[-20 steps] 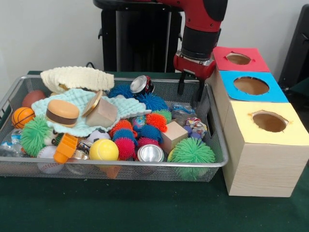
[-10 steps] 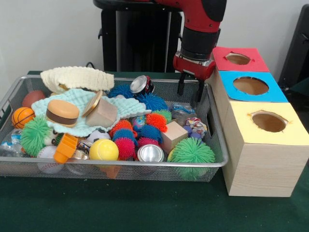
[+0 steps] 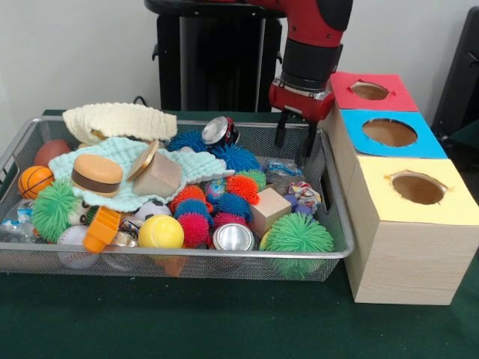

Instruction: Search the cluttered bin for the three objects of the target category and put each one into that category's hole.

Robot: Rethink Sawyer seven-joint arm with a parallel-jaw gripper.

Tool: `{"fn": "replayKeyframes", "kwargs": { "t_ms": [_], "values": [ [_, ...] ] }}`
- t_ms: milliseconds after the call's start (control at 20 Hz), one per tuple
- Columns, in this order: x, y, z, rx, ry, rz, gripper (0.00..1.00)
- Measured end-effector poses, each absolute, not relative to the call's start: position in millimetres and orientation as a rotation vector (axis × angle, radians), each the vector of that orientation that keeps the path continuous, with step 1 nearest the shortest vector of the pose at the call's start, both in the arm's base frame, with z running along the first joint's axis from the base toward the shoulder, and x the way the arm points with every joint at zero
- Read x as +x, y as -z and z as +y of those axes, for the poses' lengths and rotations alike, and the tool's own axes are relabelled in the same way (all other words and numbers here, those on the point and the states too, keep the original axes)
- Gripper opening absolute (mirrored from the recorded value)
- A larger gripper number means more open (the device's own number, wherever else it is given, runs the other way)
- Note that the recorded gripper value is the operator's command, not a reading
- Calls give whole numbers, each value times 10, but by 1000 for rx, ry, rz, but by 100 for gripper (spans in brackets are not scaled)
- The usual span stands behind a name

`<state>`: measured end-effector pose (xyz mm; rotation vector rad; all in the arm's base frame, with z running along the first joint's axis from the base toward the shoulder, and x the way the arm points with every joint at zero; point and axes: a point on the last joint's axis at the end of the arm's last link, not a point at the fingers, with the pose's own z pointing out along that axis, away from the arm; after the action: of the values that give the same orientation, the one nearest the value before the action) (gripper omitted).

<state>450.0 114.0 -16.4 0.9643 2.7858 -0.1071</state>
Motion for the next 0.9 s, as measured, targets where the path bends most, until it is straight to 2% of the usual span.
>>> {"fn": "replayKeyframes", "kwargs": {
  "t_ms": [900],
  "values": [
    [4403,195,1160,1135,105,2610,100]
  ]
}}
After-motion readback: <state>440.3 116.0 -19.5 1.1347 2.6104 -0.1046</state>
